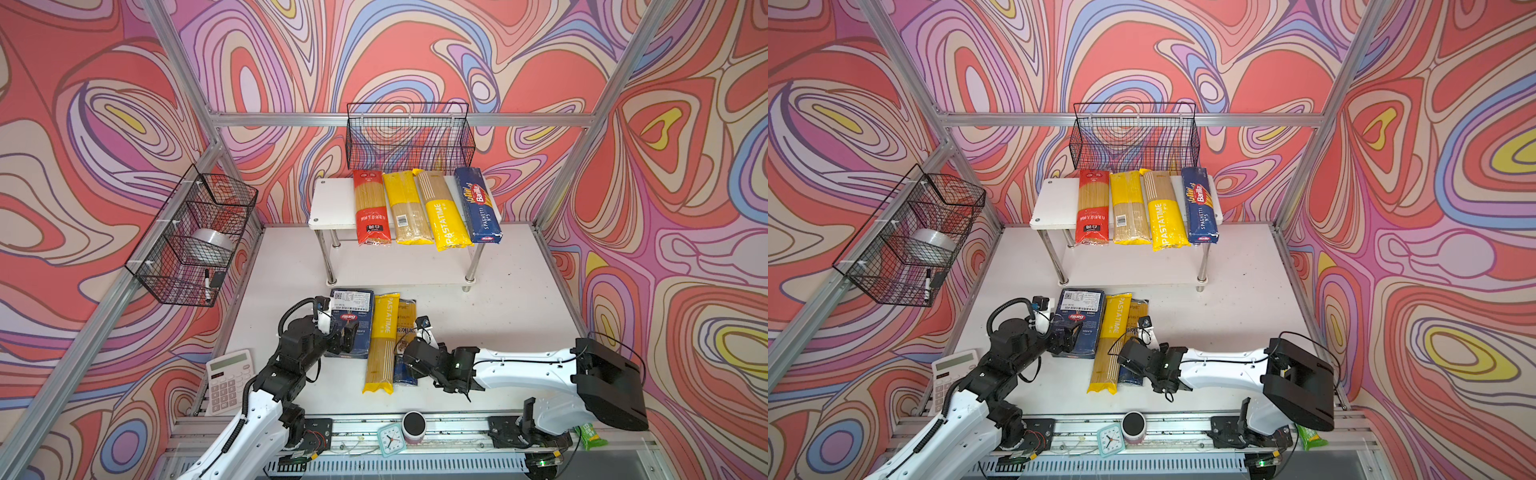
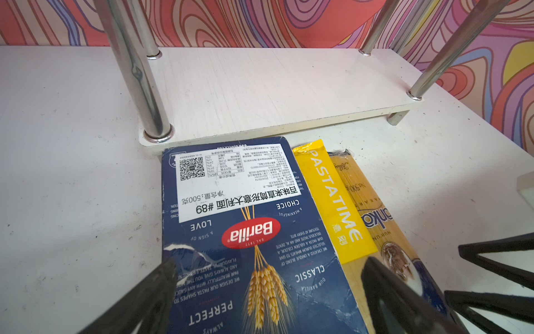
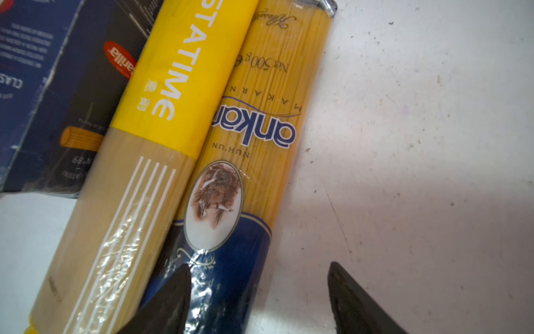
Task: Arrange pasta packages on shelves
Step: Rotate the pasta bag at the center of the table.
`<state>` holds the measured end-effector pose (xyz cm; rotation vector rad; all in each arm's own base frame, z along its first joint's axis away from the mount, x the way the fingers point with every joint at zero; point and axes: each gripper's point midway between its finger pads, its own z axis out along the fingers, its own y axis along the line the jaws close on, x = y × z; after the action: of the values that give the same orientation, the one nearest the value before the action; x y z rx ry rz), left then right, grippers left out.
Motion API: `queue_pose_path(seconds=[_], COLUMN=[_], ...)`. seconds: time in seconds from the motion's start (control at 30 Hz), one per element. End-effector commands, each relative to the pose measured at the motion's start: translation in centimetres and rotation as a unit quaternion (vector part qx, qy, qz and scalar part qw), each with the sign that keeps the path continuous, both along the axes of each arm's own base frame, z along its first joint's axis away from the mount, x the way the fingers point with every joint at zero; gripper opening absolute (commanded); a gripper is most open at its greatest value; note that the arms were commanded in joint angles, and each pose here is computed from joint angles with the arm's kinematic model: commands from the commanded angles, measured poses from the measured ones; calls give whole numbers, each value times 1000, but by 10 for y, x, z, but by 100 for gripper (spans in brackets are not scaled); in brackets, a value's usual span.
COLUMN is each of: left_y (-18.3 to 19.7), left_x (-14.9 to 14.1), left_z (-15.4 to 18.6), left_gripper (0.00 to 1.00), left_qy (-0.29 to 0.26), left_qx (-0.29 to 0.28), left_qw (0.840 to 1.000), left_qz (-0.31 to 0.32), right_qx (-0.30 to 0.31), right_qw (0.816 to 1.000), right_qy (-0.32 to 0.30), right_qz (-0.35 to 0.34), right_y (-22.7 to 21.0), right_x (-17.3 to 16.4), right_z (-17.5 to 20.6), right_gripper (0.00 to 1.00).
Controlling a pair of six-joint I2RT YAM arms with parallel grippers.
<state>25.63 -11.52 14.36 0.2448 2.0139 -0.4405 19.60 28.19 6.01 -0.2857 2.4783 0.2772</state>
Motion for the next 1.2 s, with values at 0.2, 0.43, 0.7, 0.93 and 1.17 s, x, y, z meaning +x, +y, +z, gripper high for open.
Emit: queue_pose_path(seconds=[0.2,0.43,0.7,0.93,1.17], left_y=[-3,-7,-3,-3,-3], left_x=[2,-2,-1,-1,-1], left_z=[9,11,11,10,11], left_gripper=[100,100,100,100,100], left_qy=[-8,-13,-15,-13,-15], left_qx=[4,0,0,1,1], left_qw=[1000,1000,1000,1000,1000], left_qz=[-5,-22,-11,-10,-9], right_qx=[3,-16,-32,-38,-24], right_qw=[1000,999,997,993,990], right_qy=[21,43,73,91,97], right_qz=[5,-9,-25,-63,-98], right_y=[19,2,-20,-48,-79], right_x=[14,16,11,7,5], right_z=[-20,-33,-52,-58,-51], right_gripper=[78,78,79,78,78])
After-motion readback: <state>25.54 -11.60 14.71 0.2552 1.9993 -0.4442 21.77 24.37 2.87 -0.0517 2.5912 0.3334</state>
